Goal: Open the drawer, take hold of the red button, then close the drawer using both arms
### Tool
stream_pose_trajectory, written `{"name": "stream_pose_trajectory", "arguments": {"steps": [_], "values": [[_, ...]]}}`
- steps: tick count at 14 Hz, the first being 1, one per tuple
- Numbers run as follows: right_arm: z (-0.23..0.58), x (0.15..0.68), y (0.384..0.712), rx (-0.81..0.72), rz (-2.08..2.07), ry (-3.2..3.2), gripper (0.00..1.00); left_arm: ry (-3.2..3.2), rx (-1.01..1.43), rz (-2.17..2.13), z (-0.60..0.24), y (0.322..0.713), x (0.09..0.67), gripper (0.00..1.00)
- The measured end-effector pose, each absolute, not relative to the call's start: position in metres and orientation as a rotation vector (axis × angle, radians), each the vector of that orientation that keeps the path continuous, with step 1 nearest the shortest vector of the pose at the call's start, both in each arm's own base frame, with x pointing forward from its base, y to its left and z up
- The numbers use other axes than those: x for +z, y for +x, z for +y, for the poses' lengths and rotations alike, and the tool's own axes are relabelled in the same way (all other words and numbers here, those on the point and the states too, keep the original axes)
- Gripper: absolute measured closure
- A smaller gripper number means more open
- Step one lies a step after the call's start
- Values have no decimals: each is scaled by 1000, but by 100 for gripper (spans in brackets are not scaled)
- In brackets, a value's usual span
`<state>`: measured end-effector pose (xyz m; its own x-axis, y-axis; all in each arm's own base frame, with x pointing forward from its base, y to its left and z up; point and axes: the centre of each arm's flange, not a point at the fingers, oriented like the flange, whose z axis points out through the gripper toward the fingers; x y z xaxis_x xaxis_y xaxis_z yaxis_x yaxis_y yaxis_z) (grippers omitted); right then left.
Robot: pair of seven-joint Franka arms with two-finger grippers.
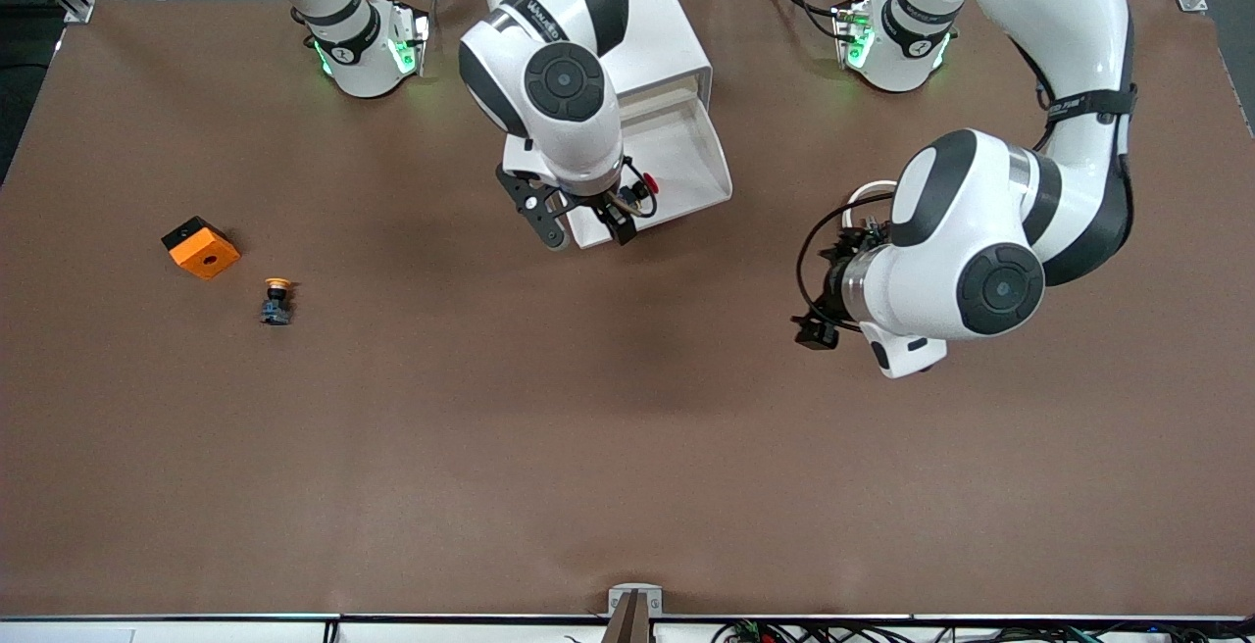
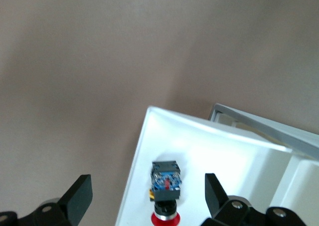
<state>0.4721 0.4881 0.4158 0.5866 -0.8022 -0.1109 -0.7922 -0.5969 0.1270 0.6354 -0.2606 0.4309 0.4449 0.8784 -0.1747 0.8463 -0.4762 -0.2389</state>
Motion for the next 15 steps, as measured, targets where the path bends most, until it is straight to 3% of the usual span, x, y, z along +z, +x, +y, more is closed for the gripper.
{"name": "stream_pose_trajectory", "arguments": {"steps": [5, 15], "values": [[520, 384, 438, -256, -1204, 2777, 0, -2767, 129, -975, -228, 639, 476, 0], [514, 351, 438, -250, -1151, 2802, 0, -2969, -67, -496, -118, 626, 602, 0]]}}
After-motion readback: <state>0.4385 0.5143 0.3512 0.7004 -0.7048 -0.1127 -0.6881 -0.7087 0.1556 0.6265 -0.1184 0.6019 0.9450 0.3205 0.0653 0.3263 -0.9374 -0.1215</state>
